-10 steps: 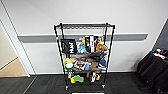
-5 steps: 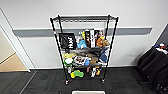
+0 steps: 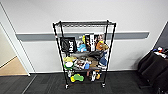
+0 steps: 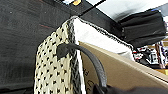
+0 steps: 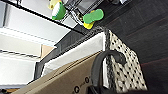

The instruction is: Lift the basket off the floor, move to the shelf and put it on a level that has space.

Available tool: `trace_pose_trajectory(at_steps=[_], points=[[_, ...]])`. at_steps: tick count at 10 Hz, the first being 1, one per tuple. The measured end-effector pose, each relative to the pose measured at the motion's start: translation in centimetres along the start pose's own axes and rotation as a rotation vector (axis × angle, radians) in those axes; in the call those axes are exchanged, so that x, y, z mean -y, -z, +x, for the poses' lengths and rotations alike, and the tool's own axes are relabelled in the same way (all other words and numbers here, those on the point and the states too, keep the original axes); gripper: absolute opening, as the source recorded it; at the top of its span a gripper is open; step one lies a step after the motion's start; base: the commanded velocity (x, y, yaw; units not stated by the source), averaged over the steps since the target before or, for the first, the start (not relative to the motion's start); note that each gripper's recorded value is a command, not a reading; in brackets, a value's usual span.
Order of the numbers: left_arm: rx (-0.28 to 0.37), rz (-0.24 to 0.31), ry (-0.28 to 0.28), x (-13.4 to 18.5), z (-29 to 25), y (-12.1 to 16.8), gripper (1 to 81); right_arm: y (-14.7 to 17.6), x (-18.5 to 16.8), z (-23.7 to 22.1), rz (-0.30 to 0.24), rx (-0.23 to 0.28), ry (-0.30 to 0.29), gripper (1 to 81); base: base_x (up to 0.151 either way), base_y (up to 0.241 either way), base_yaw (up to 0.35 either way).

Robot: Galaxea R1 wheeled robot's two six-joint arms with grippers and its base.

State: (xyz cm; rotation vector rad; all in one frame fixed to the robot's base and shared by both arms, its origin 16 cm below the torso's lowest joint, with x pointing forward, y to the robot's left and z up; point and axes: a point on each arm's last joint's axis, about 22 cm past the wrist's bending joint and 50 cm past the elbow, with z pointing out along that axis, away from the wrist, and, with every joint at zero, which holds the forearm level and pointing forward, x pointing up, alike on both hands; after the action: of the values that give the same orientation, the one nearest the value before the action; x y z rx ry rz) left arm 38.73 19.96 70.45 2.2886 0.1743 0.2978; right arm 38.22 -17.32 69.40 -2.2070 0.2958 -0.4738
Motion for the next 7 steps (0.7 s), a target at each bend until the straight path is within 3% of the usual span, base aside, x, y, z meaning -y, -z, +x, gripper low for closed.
trace_pose_trajectory(at_steps=[3,7], points=[[-0.012,0.003,-0.059,-0.2,-0.6,1.2,1.0,0.7,0.6,-0.6,0.006,-0.009,0.014,1.0,0.0,0.0,0.0],[0.004,-0.022,-0.061,-0.8,-3.1,2.2,1.0,1.7,-0.3,-3.5,0.002,0.024,-0.017,1.0,0.0,0.0,0.0]])
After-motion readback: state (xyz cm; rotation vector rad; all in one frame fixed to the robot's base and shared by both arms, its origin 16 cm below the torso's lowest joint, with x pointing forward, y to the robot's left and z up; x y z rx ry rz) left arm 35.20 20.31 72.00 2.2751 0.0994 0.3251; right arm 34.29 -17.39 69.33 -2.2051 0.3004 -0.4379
